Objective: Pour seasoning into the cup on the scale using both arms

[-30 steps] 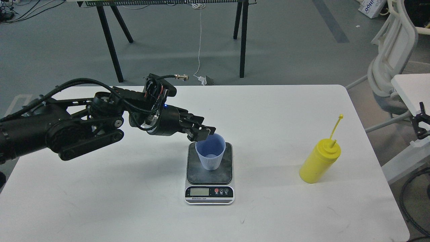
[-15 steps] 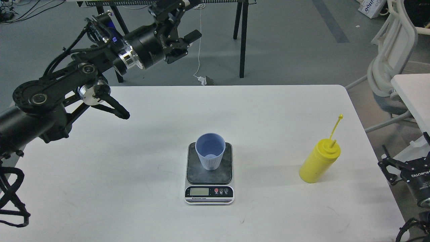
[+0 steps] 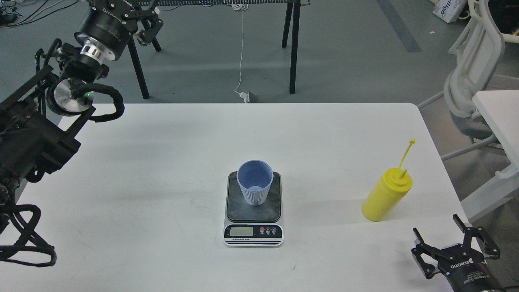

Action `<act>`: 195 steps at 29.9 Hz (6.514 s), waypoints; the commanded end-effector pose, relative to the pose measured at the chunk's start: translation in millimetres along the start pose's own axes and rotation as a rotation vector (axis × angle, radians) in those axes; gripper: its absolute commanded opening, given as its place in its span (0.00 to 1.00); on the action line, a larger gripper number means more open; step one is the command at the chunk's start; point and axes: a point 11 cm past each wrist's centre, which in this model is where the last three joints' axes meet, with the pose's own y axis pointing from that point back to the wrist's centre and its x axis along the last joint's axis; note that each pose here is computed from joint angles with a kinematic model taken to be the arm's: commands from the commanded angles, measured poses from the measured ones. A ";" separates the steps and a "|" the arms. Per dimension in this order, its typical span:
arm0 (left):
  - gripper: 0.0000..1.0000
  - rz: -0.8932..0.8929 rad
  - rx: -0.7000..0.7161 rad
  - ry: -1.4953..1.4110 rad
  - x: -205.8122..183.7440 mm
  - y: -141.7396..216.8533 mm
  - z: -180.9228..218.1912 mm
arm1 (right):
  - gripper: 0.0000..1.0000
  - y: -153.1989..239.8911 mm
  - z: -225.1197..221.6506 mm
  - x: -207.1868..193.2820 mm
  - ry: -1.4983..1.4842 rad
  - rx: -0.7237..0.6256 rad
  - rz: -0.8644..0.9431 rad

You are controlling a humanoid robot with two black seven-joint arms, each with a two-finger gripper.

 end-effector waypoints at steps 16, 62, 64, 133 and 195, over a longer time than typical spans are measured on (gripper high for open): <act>1.00 0.021 0.034 -0.045 12.4 6.8 16.8 | 0.93 -57.8 84.4 -31.4 -0.154 -0.081 -0.113; 1.00 0.033 0.009 -0.070 18.1 10.8 32.4 | 0.55 -142.0 42.8 -62.1 -0.098 0.018 -0.188; 1.00 0.031 0.008 -0.069 17.5 10.6 32.7 | 0.52 -148.4 39.2 -74.2 -0.084 0.016 -0.220; 1.00 0.179 -0.036 0.086 68.6 48.6 23.0 | 0.43 -199.9 160.9 -302.5 2.429 0.217 -1.271; 1.00 0.183 -0.014 0.067 67.6 47.3 21.6 | 0.49 -112.1 70.5 -81.1 -0.248 -0.122 -0.172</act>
